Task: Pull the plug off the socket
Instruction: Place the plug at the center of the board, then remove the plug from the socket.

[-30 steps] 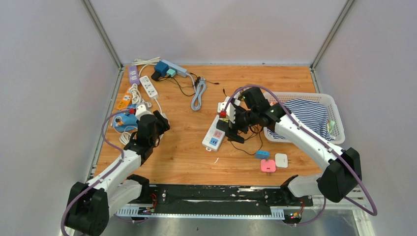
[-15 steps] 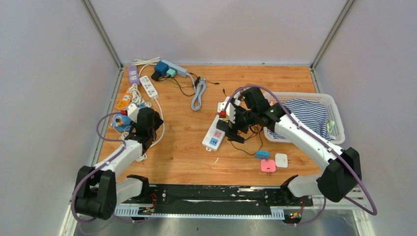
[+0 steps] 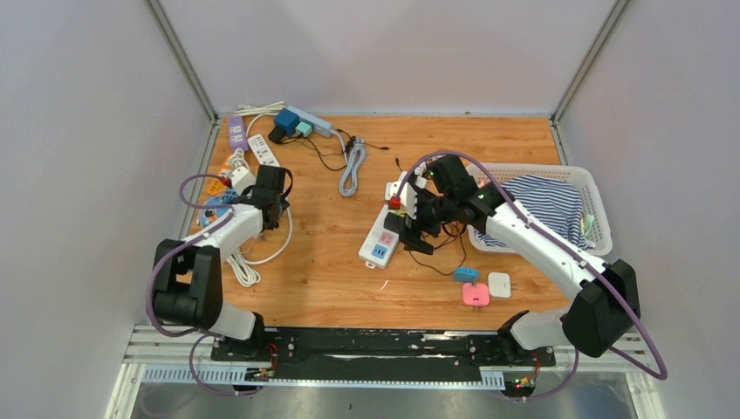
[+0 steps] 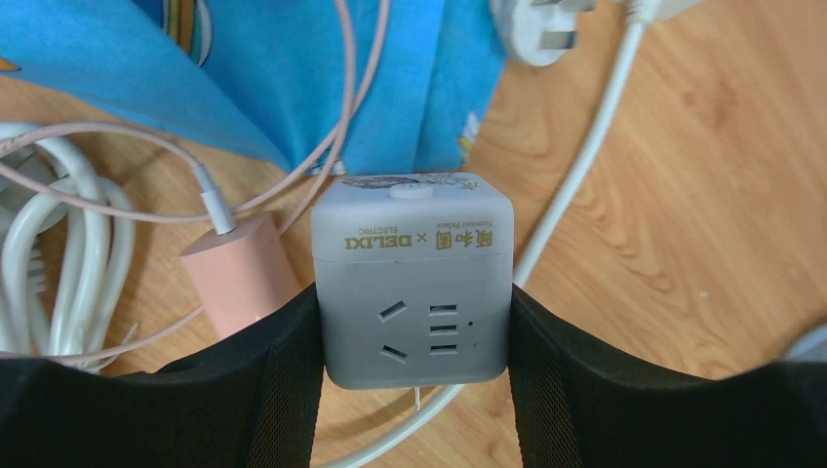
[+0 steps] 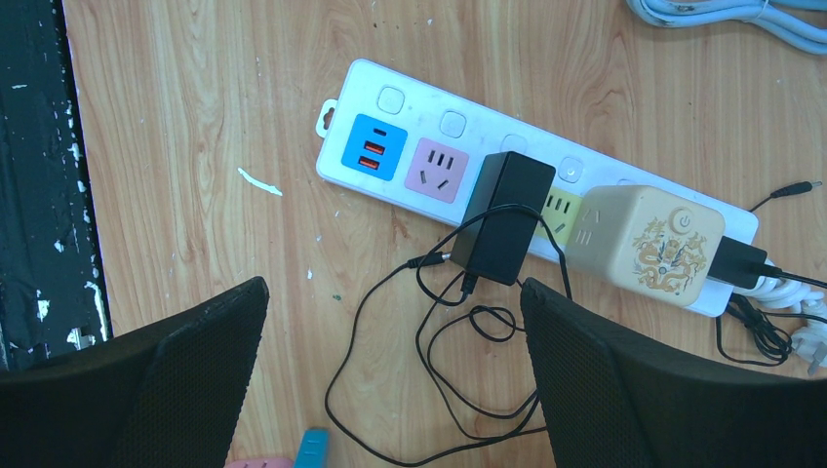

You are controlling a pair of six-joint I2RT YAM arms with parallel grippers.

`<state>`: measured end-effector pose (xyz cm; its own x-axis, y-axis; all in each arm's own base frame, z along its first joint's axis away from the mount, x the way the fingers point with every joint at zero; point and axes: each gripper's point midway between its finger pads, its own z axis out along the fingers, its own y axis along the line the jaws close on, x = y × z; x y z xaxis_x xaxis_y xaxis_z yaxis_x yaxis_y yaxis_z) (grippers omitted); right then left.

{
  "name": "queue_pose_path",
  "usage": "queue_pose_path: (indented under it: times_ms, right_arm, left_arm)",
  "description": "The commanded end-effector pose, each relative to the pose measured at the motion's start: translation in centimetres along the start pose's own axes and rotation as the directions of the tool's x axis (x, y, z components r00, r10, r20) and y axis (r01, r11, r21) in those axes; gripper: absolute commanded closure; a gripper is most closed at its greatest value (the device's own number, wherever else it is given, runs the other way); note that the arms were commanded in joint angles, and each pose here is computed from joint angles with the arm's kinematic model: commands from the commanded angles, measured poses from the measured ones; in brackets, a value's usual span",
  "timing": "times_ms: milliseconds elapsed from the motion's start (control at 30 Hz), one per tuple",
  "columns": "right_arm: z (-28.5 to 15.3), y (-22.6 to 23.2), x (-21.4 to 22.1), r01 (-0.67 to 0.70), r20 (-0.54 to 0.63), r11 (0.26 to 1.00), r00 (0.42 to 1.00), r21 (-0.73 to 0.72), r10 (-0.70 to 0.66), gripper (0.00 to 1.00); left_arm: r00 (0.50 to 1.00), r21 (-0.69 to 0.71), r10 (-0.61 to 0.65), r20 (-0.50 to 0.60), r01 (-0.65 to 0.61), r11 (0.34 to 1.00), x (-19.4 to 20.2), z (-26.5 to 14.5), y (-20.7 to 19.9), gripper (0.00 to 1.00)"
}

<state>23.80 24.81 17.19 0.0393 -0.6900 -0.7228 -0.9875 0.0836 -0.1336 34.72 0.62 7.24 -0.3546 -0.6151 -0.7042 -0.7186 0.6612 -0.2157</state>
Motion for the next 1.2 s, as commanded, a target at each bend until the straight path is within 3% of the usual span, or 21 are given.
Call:
queue_pose_path:
  times_ms: [0,67,133,200,300,367,500,667,833,1033,1167]
  right_arm:
    - [0.2,-0.2,1.1,-0.024,-0.027,1.000,0.999,0.006,0.024,0.00]
    - [0.2,-0.2,1.1,-0.023,-0.026,1.000,0.999,0.007,0.023,0.00]
    - [0.3,-0.2,1.1,-0.024,-0.027,1.000,0.999,0.006,0.024,0.00]
    - [0.3,-0.2,1.1,-0.024,-0.028,1.000,0.999,0.006,0.024,0.00]
    - [0.3,-0.1,1.1,-0.024,-0.028,1.000,0.999,0.005,0.024,0.00]
    - [0.2,-0.2,1.1,-0.023,-0.027,1.000,0.999,0.007,0.023,0.00]
    - [0.1,-0.2,1.0,-0.021,-0.023,1.000,0.999,0.010,0.022,0.00]
    - [-0.3,-0.2,0.8,-0.015,-0.016,1.000,1.000,0.018,0.015,0.00]
    - [-0.7,-0.2,0.4,-0.006,-0.007,0.999,1.000,0.032,0.006,0.00]
    - [-2.3,-0.6,-0.5,0.008,0.013,0.996,1.000,0.085,-0.009,0.00]
    - [-4.0,-1.1,-1.6,0.006,0.041,0.990,0.999,0.142,-0.012,0.00]
  left_arm:
    - [1.000,-0.131,0.024,-0.002,-0.025,0.991,0.0,0.5,2.2,0.93]
    - [1.000,-0.138,0.029,-0.005,-0.030,0.990,0.1,0.6,2.4,0.84]
    - [1.000,-0.153,0.025,0.003,-0.024,0.988,0.0,0.6,2.7,0.60]
    - [1.000,-0.166,0.017,0.012,-0.015,0.986,-0.1,0.6,3.1,0.41]
    - [1.000,-0.173,0.013,0.009,-0.011,0.985,-0.1,0.4,3.3,0.22]
    - [1.000,-0.165,0.011,0.003,-0.010,0.986,-0.2,0.1,3.2,0.16]
    - [1.000,-0.121,-0.009,0.001,0.009,0.993,-0.9,-1.2,2.7,0.09]
    - [0.999,-0.025,-0.037,-0.003,0.037,0.999,-1.7,-3.2,2.0,0.08]
    - [0.998,0.226,-0.042,-0.039,0.050,0.973,-1.3,-5.4,-1.1,0.08]
    - [0.996,0.620,0.021,-0.089,0.038,0.784,0.6,-9.7,-5.9,0.06]
    - [0.983,0.759,0.166,-0.080,-0.048,0.650,1.6,-12.6,-7.7,0.06]
